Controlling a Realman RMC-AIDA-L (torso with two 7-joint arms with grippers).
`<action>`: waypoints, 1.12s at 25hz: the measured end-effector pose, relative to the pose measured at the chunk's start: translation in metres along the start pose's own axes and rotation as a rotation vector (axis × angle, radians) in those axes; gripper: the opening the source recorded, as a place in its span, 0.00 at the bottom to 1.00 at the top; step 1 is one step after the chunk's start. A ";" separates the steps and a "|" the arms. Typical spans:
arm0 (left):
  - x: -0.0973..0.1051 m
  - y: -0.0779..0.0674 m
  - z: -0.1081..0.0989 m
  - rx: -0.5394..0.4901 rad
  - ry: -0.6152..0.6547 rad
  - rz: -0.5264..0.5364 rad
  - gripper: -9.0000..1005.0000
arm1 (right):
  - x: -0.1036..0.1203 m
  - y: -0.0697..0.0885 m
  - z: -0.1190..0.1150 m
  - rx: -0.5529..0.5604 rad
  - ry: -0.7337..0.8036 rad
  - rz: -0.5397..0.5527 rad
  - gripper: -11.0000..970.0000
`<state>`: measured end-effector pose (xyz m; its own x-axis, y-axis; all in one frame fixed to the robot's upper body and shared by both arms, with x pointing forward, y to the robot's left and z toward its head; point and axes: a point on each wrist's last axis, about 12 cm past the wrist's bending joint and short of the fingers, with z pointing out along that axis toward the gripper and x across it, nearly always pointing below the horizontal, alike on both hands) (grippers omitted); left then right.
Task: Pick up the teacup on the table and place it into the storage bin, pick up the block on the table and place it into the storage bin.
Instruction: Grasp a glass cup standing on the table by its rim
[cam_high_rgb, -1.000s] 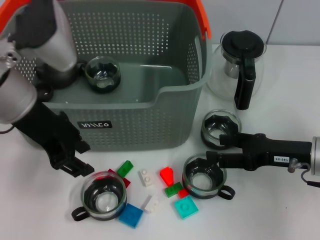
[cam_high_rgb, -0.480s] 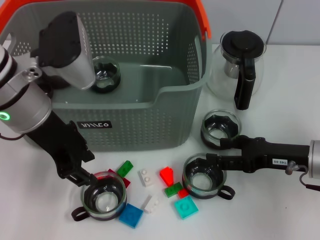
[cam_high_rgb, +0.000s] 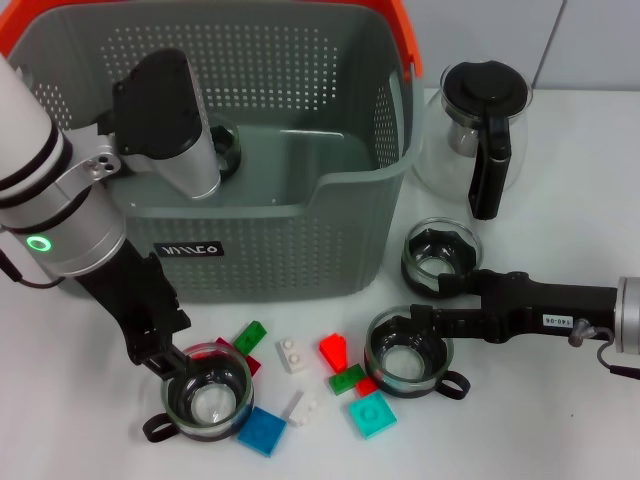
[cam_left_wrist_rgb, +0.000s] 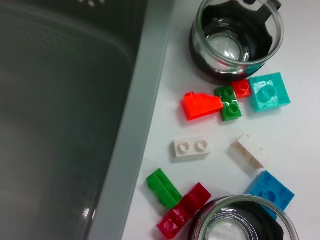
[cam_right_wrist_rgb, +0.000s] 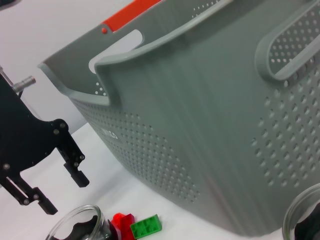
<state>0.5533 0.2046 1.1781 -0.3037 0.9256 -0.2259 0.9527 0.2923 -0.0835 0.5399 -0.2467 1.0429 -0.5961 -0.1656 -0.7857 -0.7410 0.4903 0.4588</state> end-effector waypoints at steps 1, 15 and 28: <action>0.000 0.000 0.001 0.002 0.001 -0.004 0.52 | 0.000 0.000 0.000 0.000 0.000 0.000 0.94; -0.009 0.003 0.018 0.001 0.019 -0.041 0.52 | -0.001 -0.001 -0.001 0.001 0.000 -0.002 0.94; -0.012 0.006 0.031 -0.024 0.053 -0.030 0.52 | 0.000 -0.001 -0.002 0.005 0.001 0.001 0.94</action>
<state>0.5620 0.1874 1.1502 -0.3314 0.9278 -0.1715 0.9435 0.3248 -0.0662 0.5398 -0.2486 1.0427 -0.5967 -0.1661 -0.7851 -0.7392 0.4946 0.4572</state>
